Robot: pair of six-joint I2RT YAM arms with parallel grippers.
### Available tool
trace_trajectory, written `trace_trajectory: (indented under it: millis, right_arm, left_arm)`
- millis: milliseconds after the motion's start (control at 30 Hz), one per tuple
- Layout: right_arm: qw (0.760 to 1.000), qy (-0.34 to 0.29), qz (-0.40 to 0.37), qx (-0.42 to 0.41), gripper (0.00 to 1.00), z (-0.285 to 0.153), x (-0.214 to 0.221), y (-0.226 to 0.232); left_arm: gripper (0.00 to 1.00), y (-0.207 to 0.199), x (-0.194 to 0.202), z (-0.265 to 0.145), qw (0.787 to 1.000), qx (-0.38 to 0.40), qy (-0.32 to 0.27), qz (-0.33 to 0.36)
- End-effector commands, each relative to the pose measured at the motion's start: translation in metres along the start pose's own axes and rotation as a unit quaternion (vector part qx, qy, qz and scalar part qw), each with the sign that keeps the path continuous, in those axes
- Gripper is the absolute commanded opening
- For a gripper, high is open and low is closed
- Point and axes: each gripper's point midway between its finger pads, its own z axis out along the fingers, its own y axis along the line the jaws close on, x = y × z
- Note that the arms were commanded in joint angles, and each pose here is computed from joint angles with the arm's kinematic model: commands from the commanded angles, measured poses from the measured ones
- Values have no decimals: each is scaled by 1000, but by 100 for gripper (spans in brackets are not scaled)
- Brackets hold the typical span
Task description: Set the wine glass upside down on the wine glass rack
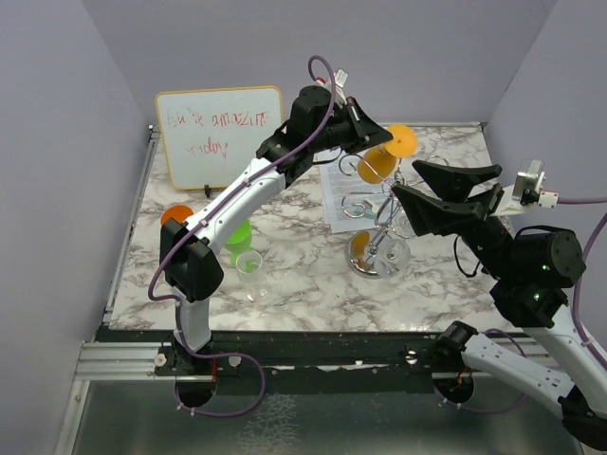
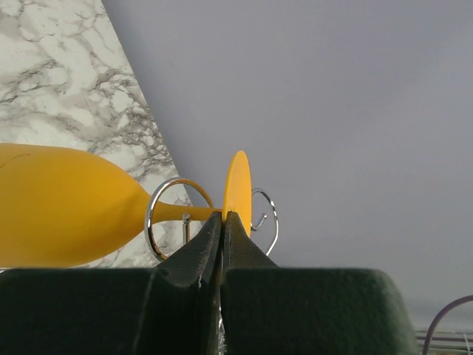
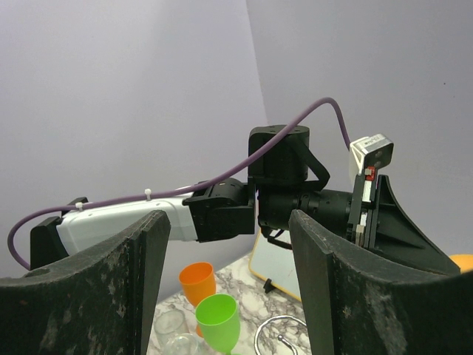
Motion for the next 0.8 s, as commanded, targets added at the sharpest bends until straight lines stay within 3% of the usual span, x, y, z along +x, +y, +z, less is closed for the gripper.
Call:
trace_trajectory:
  millis: [0, 367, 767]
  right_arm:
    - [1000, 3, 9, 6, 71, -1, 5, -2]
    - [1000, 0, 12, 2, 71, -4, 1, 1]
    - [1000, 0, 13, 5, 70, -6, 1, 0]
  left_arm:
    - [0, -8, -22, -10, 999, -14, -41, 23]
    - [0, -10, -24, -3, 999, 3, -33, 13]
    - [0, -3, -28, -31, 999, -15, -42, 31]
